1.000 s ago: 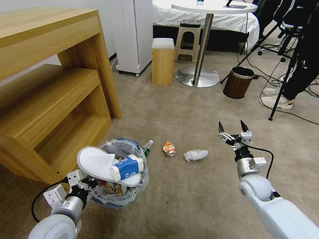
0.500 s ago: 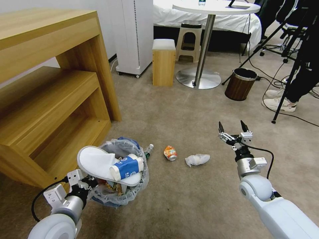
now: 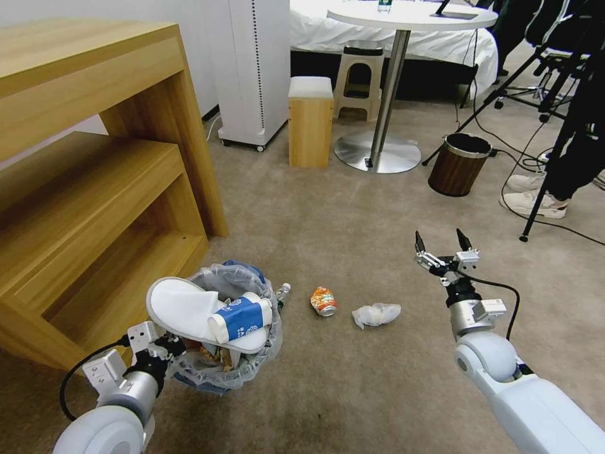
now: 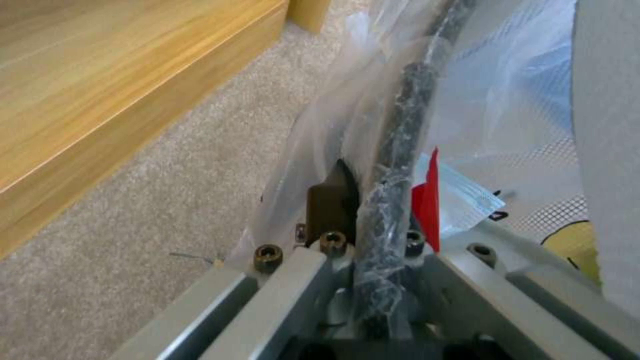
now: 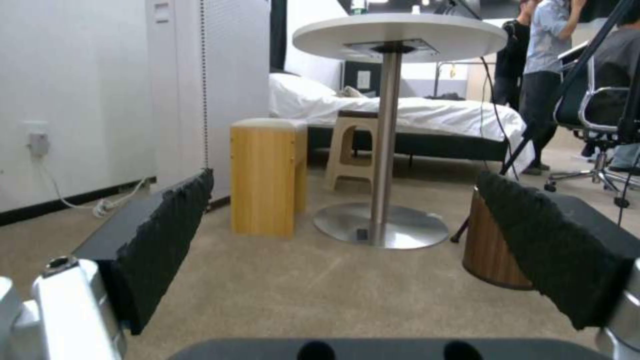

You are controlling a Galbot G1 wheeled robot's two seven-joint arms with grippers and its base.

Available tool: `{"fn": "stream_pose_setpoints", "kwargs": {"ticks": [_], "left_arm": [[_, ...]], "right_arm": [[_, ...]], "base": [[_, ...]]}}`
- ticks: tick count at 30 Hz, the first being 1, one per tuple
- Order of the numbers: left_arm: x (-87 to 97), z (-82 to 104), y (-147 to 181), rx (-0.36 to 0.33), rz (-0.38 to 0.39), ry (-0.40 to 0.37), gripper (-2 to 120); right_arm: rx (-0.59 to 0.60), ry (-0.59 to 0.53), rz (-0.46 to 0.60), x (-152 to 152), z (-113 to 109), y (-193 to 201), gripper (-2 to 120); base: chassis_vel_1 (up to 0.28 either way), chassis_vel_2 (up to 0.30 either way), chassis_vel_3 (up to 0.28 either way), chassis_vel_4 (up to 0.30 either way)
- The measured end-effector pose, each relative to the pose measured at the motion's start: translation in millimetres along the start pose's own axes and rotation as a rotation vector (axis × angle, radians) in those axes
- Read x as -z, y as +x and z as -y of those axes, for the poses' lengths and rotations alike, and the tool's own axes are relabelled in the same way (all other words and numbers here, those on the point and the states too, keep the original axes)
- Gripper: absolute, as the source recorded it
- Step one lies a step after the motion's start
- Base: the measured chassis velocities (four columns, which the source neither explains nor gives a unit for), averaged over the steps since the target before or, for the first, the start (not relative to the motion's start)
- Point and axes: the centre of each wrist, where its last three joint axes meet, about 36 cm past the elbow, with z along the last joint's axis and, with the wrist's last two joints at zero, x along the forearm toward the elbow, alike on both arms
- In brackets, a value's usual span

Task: Pick up the trash bin and place the garbage on the floor into it.

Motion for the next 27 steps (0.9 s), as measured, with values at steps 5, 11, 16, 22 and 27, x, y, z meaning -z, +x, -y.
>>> {"fn": "stream_pose_setpoints", "kwargs": {"ticks": [5, 11, 16, 22, 27], "left_arm": [[-0.2, -0.1, -0.1, 0.001, 0.0, 0.0, 0], [-0.8, -0.6, -0.7, 0.003, -0.001, 0.001, 0], [-1.9, -1.0, -1.2, 0.004, -0.004, -0.001, 0], [-4.2, -1.9, -4.2, 0.008, -0.006, -0.002, 0], [-6.6, -1.7, -5.9, 0.009, -0.006, 0.001, 0]], "right_arm": [[-0.002, 0.0, -0.001, -0.6, 0.0, 0.3, 100], [-0.015, -0.001, 0.004, -3.5, -0.3, 0.1, 100], [-0.004, 0.033, -0.025, 1.5, 7.7, 1.9, 100], [0.06, 0.095, -0.16, 15.9, 39.2, 18.5, 100], [0.085, 0.141, -0.277, 16.0, 65.4, 33.2, 100]], "base": [[-0.056, 0.061, 0.042, -0.057], [-0.008, 0.01, 0.004, -0.008], [0.0, 0.0, 0.0, 0.0], [0.0, 0.0, 0.0, 0.0], [0.0, 0.0, 0.0, 0.0]]}}
